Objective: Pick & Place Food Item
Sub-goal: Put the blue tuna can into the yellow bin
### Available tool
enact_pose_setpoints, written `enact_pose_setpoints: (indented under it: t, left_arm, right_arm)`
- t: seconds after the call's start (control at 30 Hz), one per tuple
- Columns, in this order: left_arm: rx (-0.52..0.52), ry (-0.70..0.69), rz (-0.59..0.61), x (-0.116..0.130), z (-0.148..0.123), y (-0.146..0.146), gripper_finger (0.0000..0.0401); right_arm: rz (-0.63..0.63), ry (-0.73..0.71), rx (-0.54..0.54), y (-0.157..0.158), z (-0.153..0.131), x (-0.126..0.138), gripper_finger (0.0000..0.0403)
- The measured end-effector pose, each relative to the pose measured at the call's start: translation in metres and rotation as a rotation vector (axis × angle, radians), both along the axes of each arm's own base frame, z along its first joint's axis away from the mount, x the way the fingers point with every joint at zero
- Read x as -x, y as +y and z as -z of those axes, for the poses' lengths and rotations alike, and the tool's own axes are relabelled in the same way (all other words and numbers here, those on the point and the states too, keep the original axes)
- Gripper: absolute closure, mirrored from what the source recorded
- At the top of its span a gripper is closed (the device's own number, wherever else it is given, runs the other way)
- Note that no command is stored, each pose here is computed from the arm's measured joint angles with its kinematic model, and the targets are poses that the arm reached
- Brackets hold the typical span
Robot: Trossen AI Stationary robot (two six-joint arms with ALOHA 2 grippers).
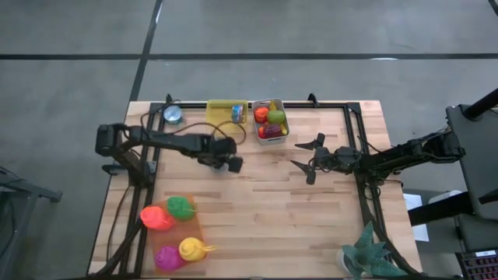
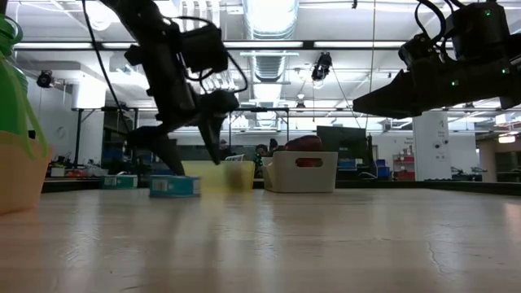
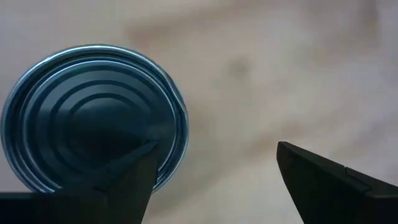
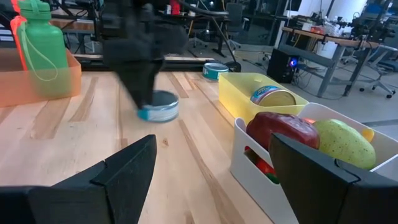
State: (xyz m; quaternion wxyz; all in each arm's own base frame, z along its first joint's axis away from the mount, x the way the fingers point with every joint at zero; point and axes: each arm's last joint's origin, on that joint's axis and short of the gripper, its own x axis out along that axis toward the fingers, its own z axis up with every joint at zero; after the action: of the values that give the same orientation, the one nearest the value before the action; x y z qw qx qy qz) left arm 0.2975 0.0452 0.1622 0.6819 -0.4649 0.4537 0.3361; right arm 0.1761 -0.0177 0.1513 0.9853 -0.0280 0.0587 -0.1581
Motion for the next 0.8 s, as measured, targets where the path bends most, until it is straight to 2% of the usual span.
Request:
enact_pose_setpoints:
  t: [0.2, 0.3, 0.6, 0.8]
  left_arm:
    - [0.006, -0.062, 0.219, -0.008, -0.001, -0.04, 0.0069]
    - [-0.014, -0.094, 0.286, -0.011, -0.002, -0.05, 0.0069]
    - [-0.135, -0.174, 0.374, -0.019, -0.005, -0.046, 0.0069]
    - [-0.164, -0.184, 0.402, -0.021, -0.008, -0.044, 0.0069]
  right_arm:
    - [0.0, 0.0, 0.0, 0.0, 0.0, 0.0, 0.0097]
    - [0.0, 0.0, 0.0, 0.0, 0.0, 0.0, 0.0097]
    - [0.0, 0.0, 0.0, 0.0, 0.0, 0.0, 0.0097]
    - [0.0, 0.0, 0.0, 0.0, 0.0, 0.0, 0.0097]
